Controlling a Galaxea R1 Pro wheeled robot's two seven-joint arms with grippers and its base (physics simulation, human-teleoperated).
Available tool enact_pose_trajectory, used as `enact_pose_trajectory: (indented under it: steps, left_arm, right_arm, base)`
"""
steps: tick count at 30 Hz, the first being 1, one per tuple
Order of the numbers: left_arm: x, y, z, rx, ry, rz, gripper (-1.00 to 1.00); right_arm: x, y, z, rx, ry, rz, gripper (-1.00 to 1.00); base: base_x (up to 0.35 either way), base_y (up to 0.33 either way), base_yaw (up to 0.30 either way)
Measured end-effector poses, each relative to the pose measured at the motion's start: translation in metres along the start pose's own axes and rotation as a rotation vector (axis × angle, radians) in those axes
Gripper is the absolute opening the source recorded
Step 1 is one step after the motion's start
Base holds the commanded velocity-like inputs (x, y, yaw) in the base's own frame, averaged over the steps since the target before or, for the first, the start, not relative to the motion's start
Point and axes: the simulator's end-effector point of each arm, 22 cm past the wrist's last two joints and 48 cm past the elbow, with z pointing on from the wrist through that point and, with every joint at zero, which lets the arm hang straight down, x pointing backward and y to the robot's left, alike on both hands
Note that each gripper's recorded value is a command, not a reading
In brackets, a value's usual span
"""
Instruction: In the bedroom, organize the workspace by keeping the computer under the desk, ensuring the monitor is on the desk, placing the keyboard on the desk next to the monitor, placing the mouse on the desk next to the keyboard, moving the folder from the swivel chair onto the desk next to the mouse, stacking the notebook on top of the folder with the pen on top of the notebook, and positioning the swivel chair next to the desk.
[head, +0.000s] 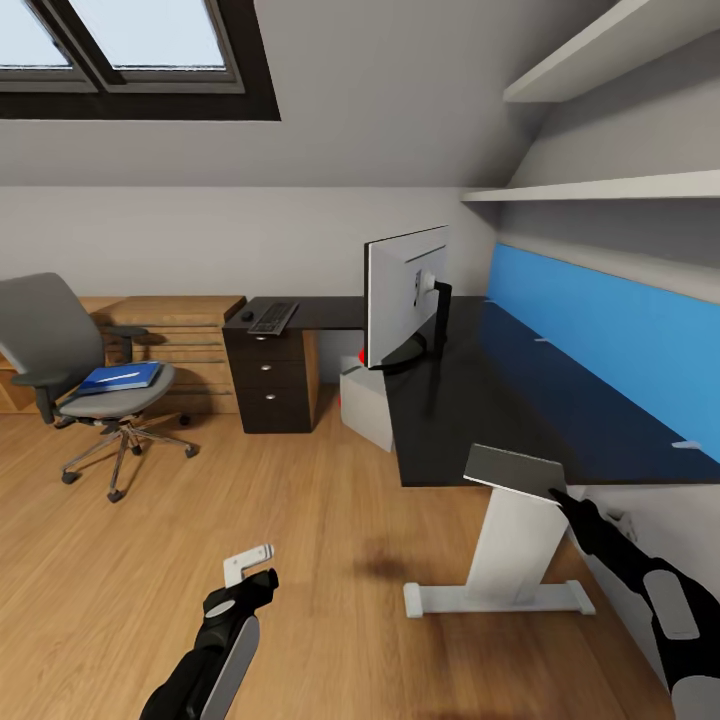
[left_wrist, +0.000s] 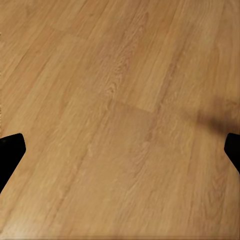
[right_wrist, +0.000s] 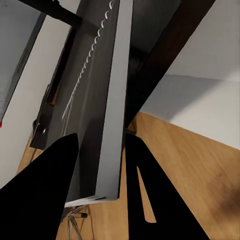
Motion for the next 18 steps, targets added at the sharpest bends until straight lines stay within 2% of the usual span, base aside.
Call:
enact_pose_trajectory:
  steps: [4, 15, 18]
  left_arm:
    - [0.001, 0.000, 0.000, -0.001, 0.002, 0.001, 1.00]
    - [0.002, 0.000, 0.000, -0.001, 0.003, 0.002, 1.00]
    - [0.001, 0.000, 0.000, -0.001, 0.003, 0.002, 1.00]
  right_arm:
    - [-0.009, 0.018, -0.001, -0.047, -0.018, -0.021, -1.00]
    - [-0.010, 0.031, -0.001, -0.080, -0.021, -0.030, -1.00]
    - [-0.007, 0.042, 0.001, -0.103, -0.025, -0.029, -1.00]
  base:
    - [0.000, 0.000, 0.000]
    - [0.000, 0.000, 0.000]
    - [0.000, 0.000, 0.000]
